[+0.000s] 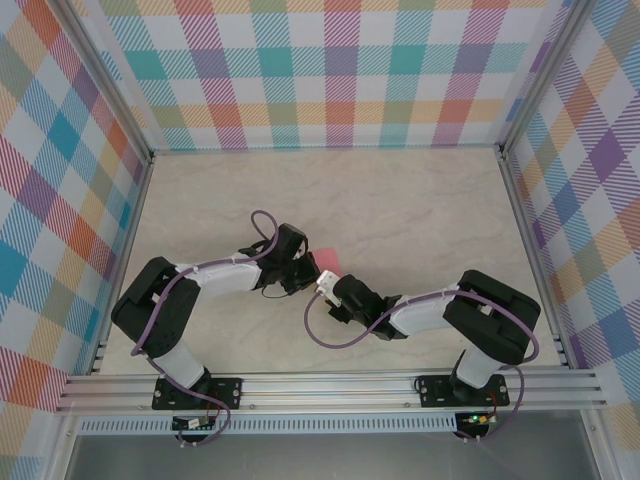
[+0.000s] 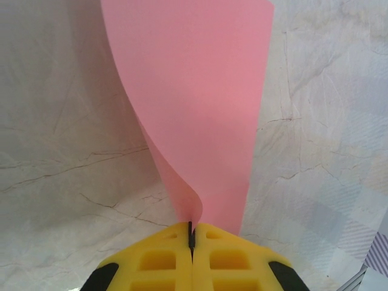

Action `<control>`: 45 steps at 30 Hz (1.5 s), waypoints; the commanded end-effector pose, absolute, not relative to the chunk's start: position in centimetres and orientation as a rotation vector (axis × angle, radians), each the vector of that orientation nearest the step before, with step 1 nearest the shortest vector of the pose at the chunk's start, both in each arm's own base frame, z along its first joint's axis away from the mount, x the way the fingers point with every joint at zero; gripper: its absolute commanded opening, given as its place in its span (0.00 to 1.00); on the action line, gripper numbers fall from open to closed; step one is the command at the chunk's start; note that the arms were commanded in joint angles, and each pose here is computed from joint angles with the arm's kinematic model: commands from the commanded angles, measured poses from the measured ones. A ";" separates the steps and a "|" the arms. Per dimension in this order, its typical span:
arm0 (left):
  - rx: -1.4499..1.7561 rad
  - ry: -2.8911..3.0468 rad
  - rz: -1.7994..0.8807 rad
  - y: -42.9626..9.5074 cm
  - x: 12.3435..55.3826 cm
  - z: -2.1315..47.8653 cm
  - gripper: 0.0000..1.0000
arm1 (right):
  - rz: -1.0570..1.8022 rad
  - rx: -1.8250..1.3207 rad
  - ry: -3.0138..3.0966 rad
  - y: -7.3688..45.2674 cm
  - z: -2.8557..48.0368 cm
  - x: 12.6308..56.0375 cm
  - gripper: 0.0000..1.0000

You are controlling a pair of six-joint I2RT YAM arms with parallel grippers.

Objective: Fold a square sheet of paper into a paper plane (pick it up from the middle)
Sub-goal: Fold the wing for the fifth time at the center of the table.

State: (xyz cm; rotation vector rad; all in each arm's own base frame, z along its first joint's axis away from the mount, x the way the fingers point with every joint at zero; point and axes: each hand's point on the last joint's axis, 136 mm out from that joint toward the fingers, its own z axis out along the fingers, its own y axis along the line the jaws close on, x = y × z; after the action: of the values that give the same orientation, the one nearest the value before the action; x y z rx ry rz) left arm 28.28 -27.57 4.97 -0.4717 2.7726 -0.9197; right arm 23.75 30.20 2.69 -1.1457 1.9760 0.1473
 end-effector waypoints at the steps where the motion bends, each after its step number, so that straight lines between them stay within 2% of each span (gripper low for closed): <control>1: -0.432 2.735 -0.948 -28.1 28.5 7.1 0.00 | 0.121 -1.135 1.966 30.0 2.6 23.9 0.16; 8: -0.445 2.713 -0.936 -27.7 28.5 7.7 0.07 | 0.121 -1.070 1.983 29.7 3.2 24.2 0.04; 12: -0.460 2.687 -0.893 -26.6 28.4 8.5 0.18 | 0.177 -1.007 1.993 29.9 4.1 24.1 0.01; 14: -0.478 2.664 -0.854 -25.7 28.3 9.0 0.33 | 0.248 -0.972 2.012 30.3 4.2 23.7 0.00; 19: -0.511 2.591 -0.772 -23.2 27.9 10.7 0.47 | 0.426 -0.920 2.058 31.7 4.4 22.5 0.00; 24: -0.520 2.555 -0.717 -21.3 27.1 11.7 0.52 | 0.552 -0.892 2.077 32.8 4.6 21.6 0.00; 32: -0.520 2.513 -0.764 -21.2 27.1 12.6 0.54 | 0.659 -0.882 2.064 33.1 5.0 20.5 0.00; 40: -0.538 2.581 -0.818 -22.8 27.1 10.8 0.69 | 0.662 -0.851 2.080 32.3 4.9 20.3 0.00; 45: -0.591 2.634 -0.827 -23.5 27.0 9.0 0.69 | 0.637 -0.862 2.077 32.4 4.8 20.6 0.01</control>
State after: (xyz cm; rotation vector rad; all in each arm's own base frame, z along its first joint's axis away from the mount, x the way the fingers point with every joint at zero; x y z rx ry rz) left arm 27.21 -22.76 9.56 -0.5611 2.6173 -0.7821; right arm 20.49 31.76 3.74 -0.8770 2.1114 0.6057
